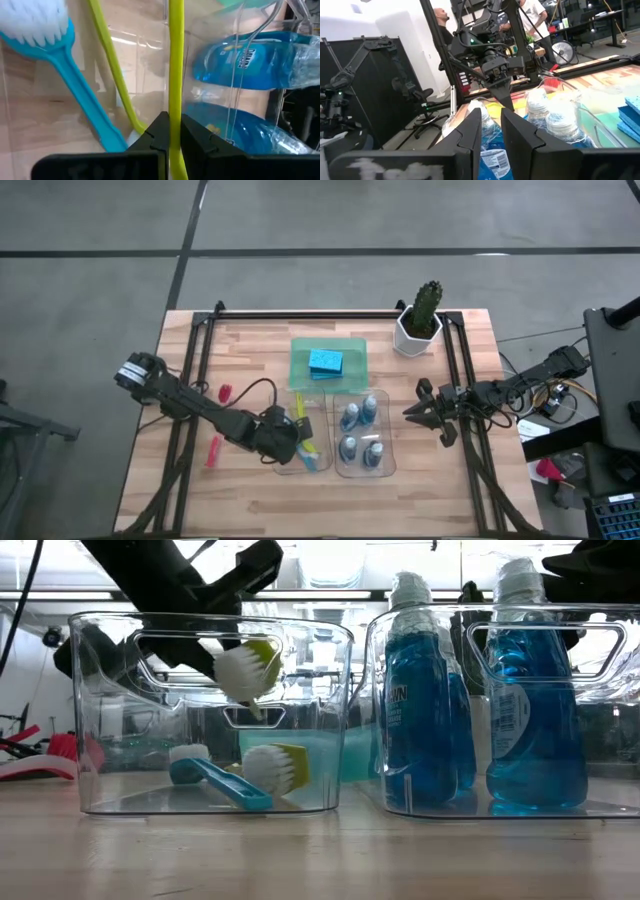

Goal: Pick & Place Kitchen Sink Supplies
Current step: Put the yellow toilet brush into the left transparent bin, then put the red toilet brush into the left transparent bin

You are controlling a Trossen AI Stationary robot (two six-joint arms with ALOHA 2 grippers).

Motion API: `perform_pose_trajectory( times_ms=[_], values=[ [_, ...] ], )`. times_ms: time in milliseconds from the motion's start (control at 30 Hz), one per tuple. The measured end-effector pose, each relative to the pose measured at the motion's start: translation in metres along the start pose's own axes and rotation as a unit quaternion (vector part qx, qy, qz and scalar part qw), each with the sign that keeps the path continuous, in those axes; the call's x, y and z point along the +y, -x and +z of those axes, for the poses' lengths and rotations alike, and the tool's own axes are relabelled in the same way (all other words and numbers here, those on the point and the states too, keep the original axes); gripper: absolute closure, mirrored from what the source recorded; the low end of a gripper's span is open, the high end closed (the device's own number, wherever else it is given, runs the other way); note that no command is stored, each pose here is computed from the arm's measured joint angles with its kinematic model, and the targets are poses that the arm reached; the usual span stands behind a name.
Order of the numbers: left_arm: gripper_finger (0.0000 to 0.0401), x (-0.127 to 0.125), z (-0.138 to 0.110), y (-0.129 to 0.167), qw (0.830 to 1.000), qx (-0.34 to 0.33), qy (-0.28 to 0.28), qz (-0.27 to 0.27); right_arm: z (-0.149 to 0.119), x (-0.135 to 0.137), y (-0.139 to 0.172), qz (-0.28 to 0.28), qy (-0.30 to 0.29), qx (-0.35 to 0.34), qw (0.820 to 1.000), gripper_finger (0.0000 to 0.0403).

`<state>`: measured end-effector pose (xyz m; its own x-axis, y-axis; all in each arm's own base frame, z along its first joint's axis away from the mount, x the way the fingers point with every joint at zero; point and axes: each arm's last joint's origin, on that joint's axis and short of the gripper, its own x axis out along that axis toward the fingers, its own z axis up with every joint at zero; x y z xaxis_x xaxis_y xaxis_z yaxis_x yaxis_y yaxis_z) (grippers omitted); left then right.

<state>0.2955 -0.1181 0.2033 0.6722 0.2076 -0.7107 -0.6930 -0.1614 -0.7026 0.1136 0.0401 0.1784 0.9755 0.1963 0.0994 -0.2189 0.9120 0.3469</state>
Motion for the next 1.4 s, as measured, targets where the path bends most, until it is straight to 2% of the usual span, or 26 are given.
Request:
perform_pose_trajectory(
  times_ms=[267, 700, 800, 900, 1033, 1133, 1267, 1400],
  values=[
    [0.0353, -0.001, 0.0, 0.0, 1.0, 0.009, 0.002, 0.0, 0.0, 0.0, 0.0, 0.0, 0.0, 0.0, 1.0, 0.0325],
    [0.0294, -0.009, -0.001, 0.006, 1.0, 0.02, 0.01, -0.013, 0.0, 0.0, 0.0, 0.0, 0.0, 0.0, 1.0, 0.0324],
    [0.0289, -0.02, -0.002, 0.018, 0.999, 0.033, 0.002, -0.037, 0.0, 0.0, 0.0, 0.0, 0.0, 0.0, 1.0, 0.033],
    [0.0289, -0.031, -0.002, 0.031, 0.997, 0.044, -0.028, -0.061, 0.0, 0.0, 0.0, 0.0, 0.0, 0.0, 1.0, 0.0334],
    [0.029, -0.039, 0.005, 0.052, 0.995, 0.046, -0.048, -0.075, 0.0, 0.0, 0.0, 0.0, 0.0, 0.0, 1.0, 0.0332],
    [0.029, -0.042, 0.012, 0.067, 0.995, 0.029, -0.044, -0.089, 0.0, 0.0, 0.0, 0.0, 0.0, 0.0, 1.0, 0.0327],
    [0.0291, -0.049, 0.025, 0.09, 0.99, -0.013, -0.035, -0.139, 0.0, 0.0, 0.0, 0.0, 0.0, 0.0, 1.0, 0.032],
    [0.0291, -0.051, 0.038, 0.11, 0.985, -0.043, -0.056, -0.158, 0.0, 0.0, 0.0, 0.0, 0.0, 0.0, 1.0, 0.0316]
  ],
)
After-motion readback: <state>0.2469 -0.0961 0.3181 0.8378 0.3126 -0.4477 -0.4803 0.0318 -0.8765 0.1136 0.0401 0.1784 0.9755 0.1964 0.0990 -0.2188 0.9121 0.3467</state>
